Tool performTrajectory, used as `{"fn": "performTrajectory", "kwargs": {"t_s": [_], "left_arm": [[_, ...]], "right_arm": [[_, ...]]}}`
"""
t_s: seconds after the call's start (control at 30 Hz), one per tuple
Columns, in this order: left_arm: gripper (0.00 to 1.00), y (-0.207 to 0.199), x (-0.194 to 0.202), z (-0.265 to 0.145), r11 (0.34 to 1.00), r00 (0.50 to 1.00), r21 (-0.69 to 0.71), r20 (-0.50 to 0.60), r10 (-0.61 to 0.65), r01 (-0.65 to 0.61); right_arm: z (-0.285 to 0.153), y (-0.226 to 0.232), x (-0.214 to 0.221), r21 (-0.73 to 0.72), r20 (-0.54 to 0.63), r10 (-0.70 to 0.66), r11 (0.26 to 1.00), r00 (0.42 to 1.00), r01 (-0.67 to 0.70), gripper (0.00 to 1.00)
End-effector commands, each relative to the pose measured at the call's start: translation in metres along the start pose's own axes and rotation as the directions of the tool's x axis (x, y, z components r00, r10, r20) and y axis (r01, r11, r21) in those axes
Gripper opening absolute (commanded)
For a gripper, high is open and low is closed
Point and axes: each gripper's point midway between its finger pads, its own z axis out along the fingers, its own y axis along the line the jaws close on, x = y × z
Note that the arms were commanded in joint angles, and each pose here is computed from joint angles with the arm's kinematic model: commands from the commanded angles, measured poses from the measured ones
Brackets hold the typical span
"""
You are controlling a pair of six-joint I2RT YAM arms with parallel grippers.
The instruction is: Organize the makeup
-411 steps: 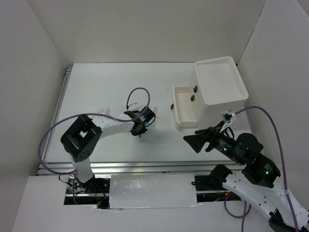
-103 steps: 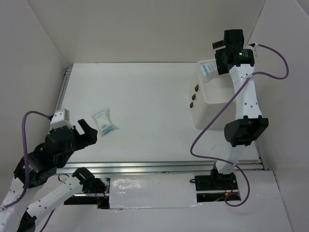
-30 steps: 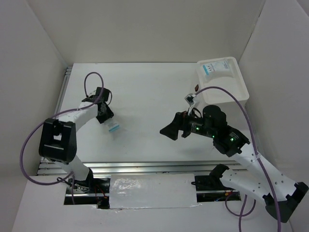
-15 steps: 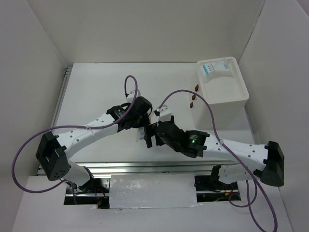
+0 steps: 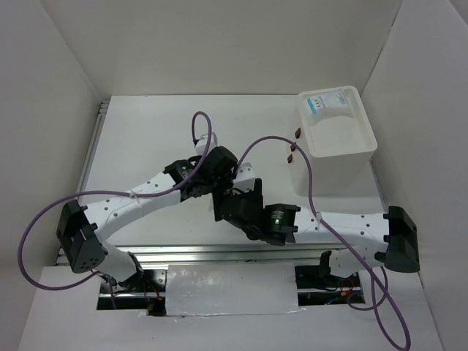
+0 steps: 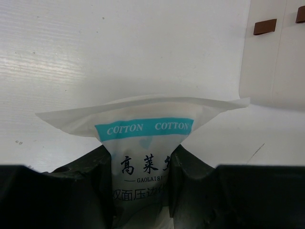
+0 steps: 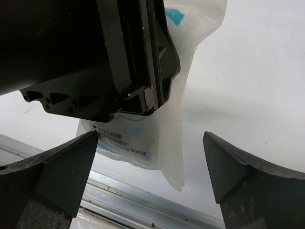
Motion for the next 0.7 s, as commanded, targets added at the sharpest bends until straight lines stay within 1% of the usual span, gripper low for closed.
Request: {"fn": "performTrajectory", "kwargs": {"t_s": [0.0,0.17,0.37,0.5,0.53,0.57,0.63,0.67], "left_arm": [[0.38,-0.004,0.003,-0.003,1.0,1.0,-0.018,0.0,-0.007,0.007],[0.38,-0.004,0.0,-0.001,0.999,1.0,-0.043,0.013,0.0,0.0],[0.38,-0.008,0.0,0.002,0.999,1.0,-0.045,0.006,0.009,-0.009],[0.38,-0.014,-0.001,-0.004,1.0,1.0,-0.011,0.002,-0.011,0.011],[0.38,-0.014,-0.001,-0.006,1.0,1.0,-0.01,0.003,-0.011,0.011],[0.38,-0.015,-0.003,-0.009,1.0,1.0,-0.009,0.009,-0.011,0.011],[0.38,-0.014,-0.003,-0.011,1.0,1.0,-0.013,0.013,-0.013,0.014],[0.38,-0.015,-0.004,-0.013,1.0,1.0,-0.009,0.015,-0.016,0.016]], "right_arm": [[-0.015,0.022,-0.039,-0.1,0.109,0.133,0.987,0.985,-0.123,1.0],[-0.032,0.031,-0.047,-0.198,0.109,0.192,0.966,0.975,-0.168,1.0],[-0.037,0.029,-0.049,-0.207,0.115,0.207,0.962,0.972,-0.18,1.0],[-0.02,0.028,-0.043,-0.103,0.121,0.164,0.983,0.979,-0.152,1.0],[-0.016,0.021,-0.035,-0.042,0.104,0.126,0.992,0.987,-0.122,1.0],[-0.009,0.02,-0.038,0.015,0.126,0.137,0.99,0.983,-0.14,1.0],[-0.004,0.013,-0.034,0.081,0.135,0.115,0.989,0.984,-0.126,1.0],[0.0,0.011,-0.037,0.119,0.16,0.129,0.982,0.979,-0.149,1.0]]}}
